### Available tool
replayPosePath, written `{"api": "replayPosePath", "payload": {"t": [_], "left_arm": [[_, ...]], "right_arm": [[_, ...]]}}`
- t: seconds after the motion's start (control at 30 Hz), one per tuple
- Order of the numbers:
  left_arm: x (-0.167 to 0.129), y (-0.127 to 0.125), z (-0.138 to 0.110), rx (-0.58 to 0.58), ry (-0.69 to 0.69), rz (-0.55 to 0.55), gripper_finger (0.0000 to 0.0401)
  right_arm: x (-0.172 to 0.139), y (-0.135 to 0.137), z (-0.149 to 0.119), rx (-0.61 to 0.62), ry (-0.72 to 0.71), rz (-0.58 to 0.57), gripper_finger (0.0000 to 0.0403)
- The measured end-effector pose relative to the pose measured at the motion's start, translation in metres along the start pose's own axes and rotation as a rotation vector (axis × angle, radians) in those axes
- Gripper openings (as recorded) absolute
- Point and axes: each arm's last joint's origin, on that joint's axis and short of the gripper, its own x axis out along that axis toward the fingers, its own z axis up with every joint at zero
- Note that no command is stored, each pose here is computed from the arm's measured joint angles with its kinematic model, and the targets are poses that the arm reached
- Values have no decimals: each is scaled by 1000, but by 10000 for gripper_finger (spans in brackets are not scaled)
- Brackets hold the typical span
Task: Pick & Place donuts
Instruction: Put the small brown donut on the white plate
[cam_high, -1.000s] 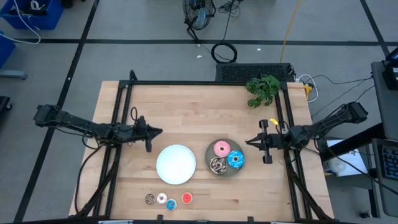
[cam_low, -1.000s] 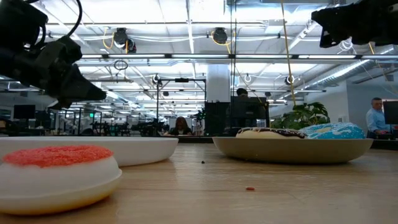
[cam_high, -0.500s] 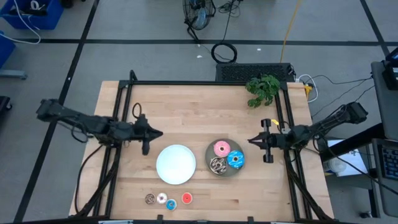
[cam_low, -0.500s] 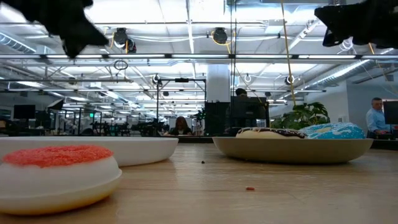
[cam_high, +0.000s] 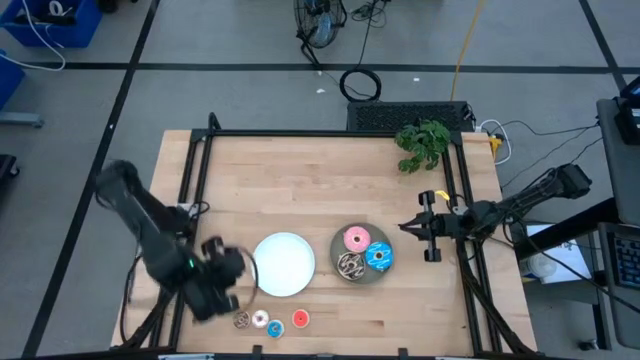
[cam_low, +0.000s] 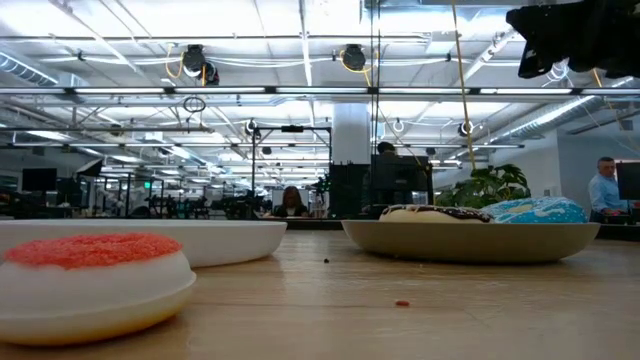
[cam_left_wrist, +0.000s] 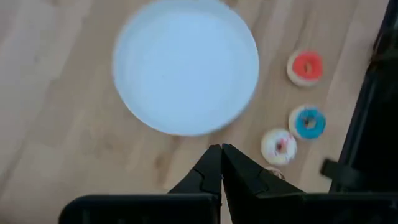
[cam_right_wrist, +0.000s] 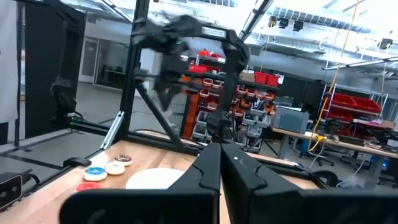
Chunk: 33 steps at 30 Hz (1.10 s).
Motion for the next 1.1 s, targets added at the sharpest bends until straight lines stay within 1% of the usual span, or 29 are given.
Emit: {"api": "replayPosePath", "payload": {"t": [0.1, 0.2, 0.33, 0.43, 0.53, 0.63, 0.73, 0.8, 0.87, 0.93, 1.03, 1.1], "left_arm": [[15, -29, -11, 29, 67, 34, 16], [33, -46, -21, 34, 128, 77, 17], [51, -51, -28, 49, 174, 152, 21], [63, -53, -34, 59, 212, 183, 40], [68, -54, -34, 98, 217, 181, 77], [75, -57, -34, 94, 236, 175, 124], [79, -64, -34, 81, 256, 110, 165], [83, -70, -35, 102, 254, 70, 183], [86, -73, -38, 123, 249, 69, 193], [90, -75, -41, 116, 245, 89, 197], [97, -78, -49, 141, 264, 110, 196], [101, -79, -53, 183, 292, 114, 192]], "right_arm": [[0, 0, 0, -1, 1, 8, 0], [0, 1, 0, -2, -7, 46, 0], [0, 2, 1, 0, -28, 72, 0], [0, 2, 2, 3, -31, 72, 0], [0, 2, 0, -1, -18, 76, 0], [0, 2, 1, -5, -21, 76, 0], [0, 2, 1, -3, -22, 76, 0], [0, 2, 1, -2, -23, 75, 0], [0, 2, 1, -4, -25, 75, 0], [0, 2, 1, -13, -27, 74, 0], [0, 2, 1, -26, -28, 74, 0], [0, 2, 1, -26, -30, 73, 0]]}}
